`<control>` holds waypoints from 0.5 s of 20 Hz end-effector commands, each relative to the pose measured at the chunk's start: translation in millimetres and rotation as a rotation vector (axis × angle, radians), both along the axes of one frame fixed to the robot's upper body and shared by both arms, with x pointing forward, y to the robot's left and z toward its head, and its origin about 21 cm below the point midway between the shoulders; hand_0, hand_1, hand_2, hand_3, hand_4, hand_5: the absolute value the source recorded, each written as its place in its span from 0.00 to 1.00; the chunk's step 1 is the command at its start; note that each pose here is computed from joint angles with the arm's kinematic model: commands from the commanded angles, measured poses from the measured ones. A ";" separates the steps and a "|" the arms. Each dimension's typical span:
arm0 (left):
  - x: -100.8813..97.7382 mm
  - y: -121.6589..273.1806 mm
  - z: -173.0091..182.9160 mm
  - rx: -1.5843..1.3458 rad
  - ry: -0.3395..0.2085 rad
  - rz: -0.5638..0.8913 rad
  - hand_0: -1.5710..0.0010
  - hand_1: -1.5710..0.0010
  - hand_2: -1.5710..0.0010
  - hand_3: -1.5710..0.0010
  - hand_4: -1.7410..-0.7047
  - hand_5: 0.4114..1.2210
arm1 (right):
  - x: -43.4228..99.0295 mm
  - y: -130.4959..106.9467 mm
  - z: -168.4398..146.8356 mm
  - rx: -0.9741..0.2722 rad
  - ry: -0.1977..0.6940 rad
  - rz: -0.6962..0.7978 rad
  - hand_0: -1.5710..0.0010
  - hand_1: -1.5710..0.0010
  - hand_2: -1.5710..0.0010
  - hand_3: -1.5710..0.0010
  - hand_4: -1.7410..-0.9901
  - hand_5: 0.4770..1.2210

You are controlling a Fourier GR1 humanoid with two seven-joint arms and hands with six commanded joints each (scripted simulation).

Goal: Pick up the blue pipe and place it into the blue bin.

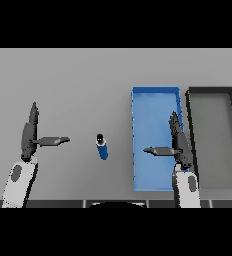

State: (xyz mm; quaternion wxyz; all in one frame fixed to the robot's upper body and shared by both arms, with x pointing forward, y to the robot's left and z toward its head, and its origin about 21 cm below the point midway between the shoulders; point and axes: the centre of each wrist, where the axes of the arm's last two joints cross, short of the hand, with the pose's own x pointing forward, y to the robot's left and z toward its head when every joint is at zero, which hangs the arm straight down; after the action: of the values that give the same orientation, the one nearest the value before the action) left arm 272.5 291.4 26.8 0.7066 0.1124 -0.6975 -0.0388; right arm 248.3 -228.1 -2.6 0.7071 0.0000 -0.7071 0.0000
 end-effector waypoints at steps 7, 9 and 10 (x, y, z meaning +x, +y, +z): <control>-8.3 13.9 7.8 0.077 -0.010 -0.176 1.00 1.00 1.00 1.00 0.64 0.22 | -10.9 -1.4 2.3 -0.089 -0.060 0.057 1.00 1.00 1.00 1.00 0.69 0.19; -10.8 28.5 15.7 0.138 0.021 -0.335 1.00 1.00 1.00 1.00 0.64 0.22 | -23.0 -1.5 4.8 -0.185 -0.092 0.127 1.00 1.00 1.00 1.00 0.69 0.19; -9.0 31.7 18.9 0.146 0.033 -0.367 1.00 1.00 1.00 1.00 0.64 0.22 | -24.4 -3.8 8.1 -0.209 -0.087 0.132 1.00 1.00 1.00 1.00 0.69 0.19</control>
State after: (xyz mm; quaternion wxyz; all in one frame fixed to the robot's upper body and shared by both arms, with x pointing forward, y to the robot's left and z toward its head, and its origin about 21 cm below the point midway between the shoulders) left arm 263.6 323.3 45.9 0.6889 0.0339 -0.6901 -0.2192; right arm 223.9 -232.1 5.5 0.6697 -0.0273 -0.7323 0.1205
